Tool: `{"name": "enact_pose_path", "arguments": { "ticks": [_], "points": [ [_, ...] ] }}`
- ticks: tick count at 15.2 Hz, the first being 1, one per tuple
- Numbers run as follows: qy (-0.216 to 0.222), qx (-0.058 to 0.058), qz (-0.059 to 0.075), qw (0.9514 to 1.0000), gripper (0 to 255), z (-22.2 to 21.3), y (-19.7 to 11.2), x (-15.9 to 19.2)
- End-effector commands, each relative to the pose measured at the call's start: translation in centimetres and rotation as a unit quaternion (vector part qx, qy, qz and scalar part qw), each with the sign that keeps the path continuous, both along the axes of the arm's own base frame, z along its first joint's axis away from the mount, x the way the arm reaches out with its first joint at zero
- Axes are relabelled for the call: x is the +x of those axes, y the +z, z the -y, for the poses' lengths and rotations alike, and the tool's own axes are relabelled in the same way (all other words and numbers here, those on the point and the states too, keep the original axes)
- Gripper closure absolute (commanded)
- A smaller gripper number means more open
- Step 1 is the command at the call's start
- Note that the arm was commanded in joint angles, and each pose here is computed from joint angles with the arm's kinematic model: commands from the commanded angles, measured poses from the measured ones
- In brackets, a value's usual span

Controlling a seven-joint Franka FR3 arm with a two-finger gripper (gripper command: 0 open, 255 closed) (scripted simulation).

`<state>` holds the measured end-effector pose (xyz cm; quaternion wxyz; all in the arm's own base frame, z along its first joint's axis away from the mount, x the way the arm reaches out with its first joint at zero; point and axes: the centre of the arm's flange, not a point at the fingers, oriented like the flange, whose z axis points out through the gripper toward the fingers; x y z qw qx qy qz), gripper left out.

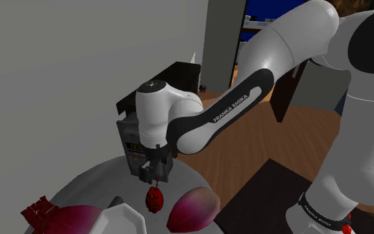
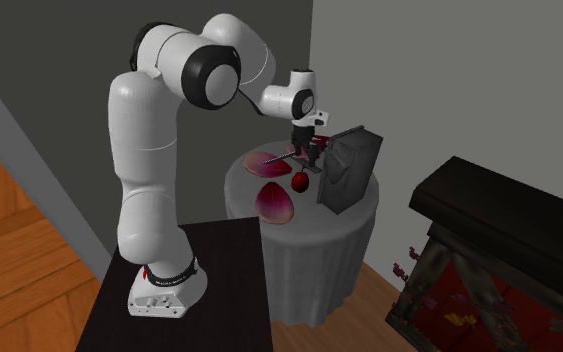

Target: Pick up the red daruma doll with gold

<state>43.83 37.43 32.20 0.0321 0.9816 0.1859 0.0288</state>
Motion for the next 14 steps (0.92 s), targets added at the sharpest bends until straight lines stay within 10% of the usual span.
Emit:
{"name": "enact_pose_path", "arguments": {
  "ticks": [1, 8, 9, 14],
  "points": [
    [0.001, 0.000, 0.000, 1.0000, 0, -0.4, -1.3, 0.1],
    [0.001, 0.000, 0.000, 1.0000, 0, -0.4, -4.2, 0.1],
    [0.001, 0.000, 0.000, 1.0000, 255, -0.3, -4.1, 0.1],
    [0.001, 0.000, 0.000, 1.0000, 255, -0.3, -4.1, 0.1]
  ]
}}
